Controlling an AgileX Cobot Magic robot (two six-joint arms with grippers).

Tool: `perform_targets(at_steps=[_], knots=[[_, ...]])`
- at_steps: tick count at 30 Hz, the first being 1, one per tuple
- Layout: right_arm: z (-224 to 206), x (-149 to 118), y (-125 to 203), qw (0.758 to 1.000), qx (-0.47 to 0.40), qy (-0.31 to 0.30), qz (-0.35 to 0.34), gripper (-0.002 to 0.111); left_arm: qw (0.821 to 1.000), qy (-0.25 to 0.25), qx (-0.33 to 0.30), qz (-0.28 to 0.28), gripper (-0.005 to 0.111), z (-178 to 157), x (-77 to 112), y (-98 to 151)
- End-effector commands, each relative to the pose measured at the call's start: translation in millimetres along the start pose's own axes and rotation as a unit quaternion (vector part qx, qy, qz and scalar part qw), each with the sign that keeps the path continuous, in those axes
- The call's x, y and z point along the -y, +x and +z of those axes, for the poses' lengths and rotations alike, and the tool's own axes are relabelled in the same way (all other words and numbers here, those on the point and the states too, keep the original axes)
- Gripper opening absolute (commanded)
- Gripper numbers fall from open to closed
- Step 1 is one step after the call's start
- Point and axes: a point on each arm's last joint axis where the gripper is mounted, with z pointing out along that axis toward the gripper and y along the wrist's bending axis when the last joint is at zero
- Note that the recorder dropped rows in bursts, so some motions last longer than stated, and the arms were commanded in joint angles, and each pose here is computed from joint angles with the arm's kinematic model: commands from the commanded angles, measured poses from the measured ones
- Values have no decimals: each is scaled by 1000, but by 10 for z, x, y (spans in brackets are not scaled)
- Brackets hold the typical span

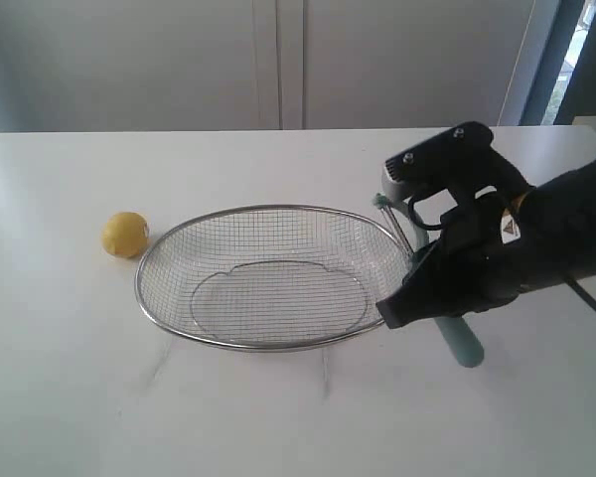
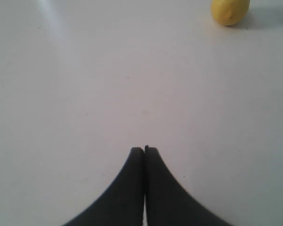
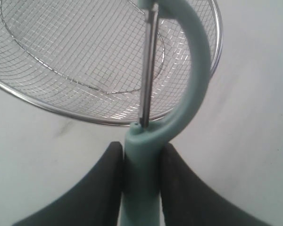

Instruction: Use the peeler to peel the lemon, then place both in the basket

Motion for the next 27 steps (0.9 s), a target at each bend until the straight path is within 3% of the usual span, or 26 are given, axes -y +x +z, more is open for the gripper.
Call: perform_targets(at_steps=[1, 12, 27], knots=[[-153, 21, -127, 999, -12, 5, -34, 0, 1000, 7, -3, -2, 0, 11, 11, 29], [-264, 37, -206, 996, -42, 3, -74, 0, 1000, 7, -3, -2, 0, 11, 11, 29], [-110, 15, -223, 994, -64, -13, -87, 0, 1000, 7, -3, -2, 0, 11, 11, 29]])
